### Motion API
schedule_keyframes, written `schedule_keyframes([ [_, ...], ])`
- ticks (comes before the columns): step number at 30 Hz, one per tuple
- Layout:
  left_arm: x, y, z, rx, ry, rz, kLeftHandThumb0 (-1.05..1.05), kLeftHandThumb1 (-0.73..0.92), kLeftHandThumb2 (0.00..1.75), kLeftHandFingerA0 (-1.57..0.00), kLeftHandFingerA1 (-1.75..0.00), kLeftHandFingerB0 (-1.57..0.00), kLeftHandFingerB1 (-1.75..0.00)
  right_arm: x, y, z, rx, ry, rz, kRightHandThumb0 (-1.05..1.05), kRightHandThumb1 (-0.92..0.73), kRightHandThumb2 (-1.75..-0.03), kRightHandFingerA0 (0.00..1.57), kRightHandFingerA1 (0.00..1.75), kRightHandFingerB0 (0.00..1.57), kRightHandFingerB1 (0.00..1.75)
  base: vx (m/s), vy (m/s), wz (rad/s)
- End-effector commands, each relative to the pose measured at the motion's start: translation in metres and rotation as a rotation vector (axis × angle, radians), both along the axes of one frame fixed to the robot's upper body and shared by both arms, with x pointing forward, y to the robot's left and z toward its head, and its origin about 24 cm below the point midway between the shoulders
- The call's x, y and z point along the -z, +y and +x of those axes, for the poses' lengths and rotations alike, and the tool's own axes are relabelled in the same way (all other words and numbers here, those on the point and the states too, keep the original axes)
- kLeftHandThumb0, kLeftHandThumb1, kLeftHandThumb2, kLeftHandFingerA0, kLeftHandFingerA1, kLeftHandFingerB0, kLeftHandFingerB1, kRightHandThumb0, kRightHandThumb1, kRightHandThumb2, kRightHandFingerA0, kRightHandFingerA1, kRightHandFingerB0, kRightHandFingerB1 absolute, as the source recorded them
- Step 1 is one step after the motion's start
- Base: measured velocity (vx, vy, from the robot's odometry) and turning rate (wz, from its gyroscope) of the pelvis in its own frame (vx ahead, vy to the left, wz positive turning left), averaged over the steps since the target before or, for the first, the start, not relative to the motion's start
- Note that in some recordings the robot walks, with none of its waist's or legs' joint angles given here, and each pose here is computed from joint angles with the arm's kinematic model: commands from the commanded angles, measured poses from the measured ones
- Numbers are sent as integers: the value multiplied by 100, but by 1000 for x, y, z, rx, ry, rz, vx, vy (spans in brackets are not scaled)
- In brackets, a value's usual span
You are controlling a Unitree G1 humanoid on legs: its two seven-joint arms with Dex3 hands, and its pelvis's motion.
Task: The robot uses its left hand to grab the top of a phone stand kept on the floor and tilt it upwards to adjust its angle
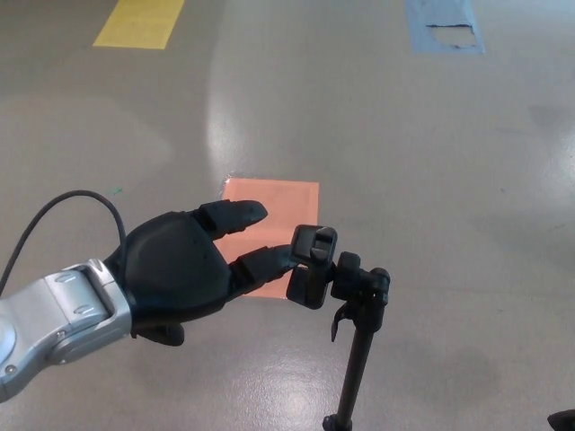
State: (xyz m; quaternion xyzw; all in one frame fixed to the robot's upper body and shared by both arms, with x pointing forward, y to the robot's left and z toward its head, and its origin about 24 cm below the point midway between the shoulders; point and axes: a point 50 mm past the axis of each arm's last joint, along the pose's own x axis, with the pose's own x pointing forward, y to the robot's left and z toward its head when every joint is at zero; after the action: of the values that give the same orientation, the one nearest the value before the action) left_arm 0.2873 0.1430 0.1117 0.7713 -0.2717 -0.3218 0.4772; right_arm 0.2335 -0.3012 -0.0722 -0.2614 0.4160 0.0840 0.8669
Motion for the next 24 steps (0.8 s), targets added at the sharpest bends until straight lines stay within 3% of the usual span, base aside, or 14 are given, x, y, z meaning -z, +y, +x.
schedule_keyframes([
  [1,9,7,-3,-10,12,61,-57,37,68,0,0,0,-17,-4,-8,-1,8,12,-23,-80,-81,-65,12,33,16,27,0,0,0],
  [2,9,7,-3,-9,9,59,-57,37,68,0,0,0,-16,-4,-8,0,9,11,-23,-38,-43,-104,1,51,0,49,0,0,0],
  [4,9,8,-2,-6,7,46,-54,36,68,0,-4,0,-19,-4,-8,0,10,10,-23,-38,-43,-104,1,51,0,49,0,0,0],
  [5,8,8,-2,-11,5,27,-51,34,70,0,-10,0,-25,-4,-8,0,8,10,-23,-82,-64,-103,2,44,14,45,0,0,0],
  [6,8,9,-1,-16,3,20,-51,34,70,0,-10,0,-25,-4,-8,1,7,10,-23,-82,-64,-103,2,44,14,45,0,0,0],
  [7,7,9,-1,-23,-4,8,-44,46,56,0,-14,-1,-27,-5,-8,1,7,9,-21,-38,-43,-104,1,51,0,49,0,0,0],
  [10,4,9,1,-53,-27,25,-49,42,70,0,-8,0,-23,-5,-8,1,7,8,-18,-38,-43,-104,1,51,0,49,0,0,0],
  [11,4,9,2,-60,-35,13,-46,33,70,0,-16,0,-26,-5,-8,1,10,10,-20,-81,-81,-64,12,34,15,29,0,0,0],
  [12,3,11,3,-74,-49,-5,-45,41,69,0,-15,0,-24,-5,-8,1,13,13,-24,-38,-42,-103,1,51,0,49,0,0,0],
  [14,3,14,6,-103,-67,-8,-48,34,72,0,-17,0,-25,-5,-9,1,8,11,-25,-38,-42,-104,1,51,0,49,0,0,0],
  [22,5,28,19,-253,-66,34,-50,36,72,0,-14,0,-20,-4,-8,0,4,15,-30,-38,-43,-104,1,51,0,49,0,0,0],
  [23,6,31,21,-279,-64,38,-48,50,55,0,-13,0,-18,-4,-8,0,2,14,-30,-38,-44,-104,1,51,0,49,0,0,0],
  [24,7,33,23,-296,-63,42,-48,50,55,0,-13,0,-18,-4,-8,0,0,13,-30,-38,-44,-104,1,51,0,49,0,0,0],
])
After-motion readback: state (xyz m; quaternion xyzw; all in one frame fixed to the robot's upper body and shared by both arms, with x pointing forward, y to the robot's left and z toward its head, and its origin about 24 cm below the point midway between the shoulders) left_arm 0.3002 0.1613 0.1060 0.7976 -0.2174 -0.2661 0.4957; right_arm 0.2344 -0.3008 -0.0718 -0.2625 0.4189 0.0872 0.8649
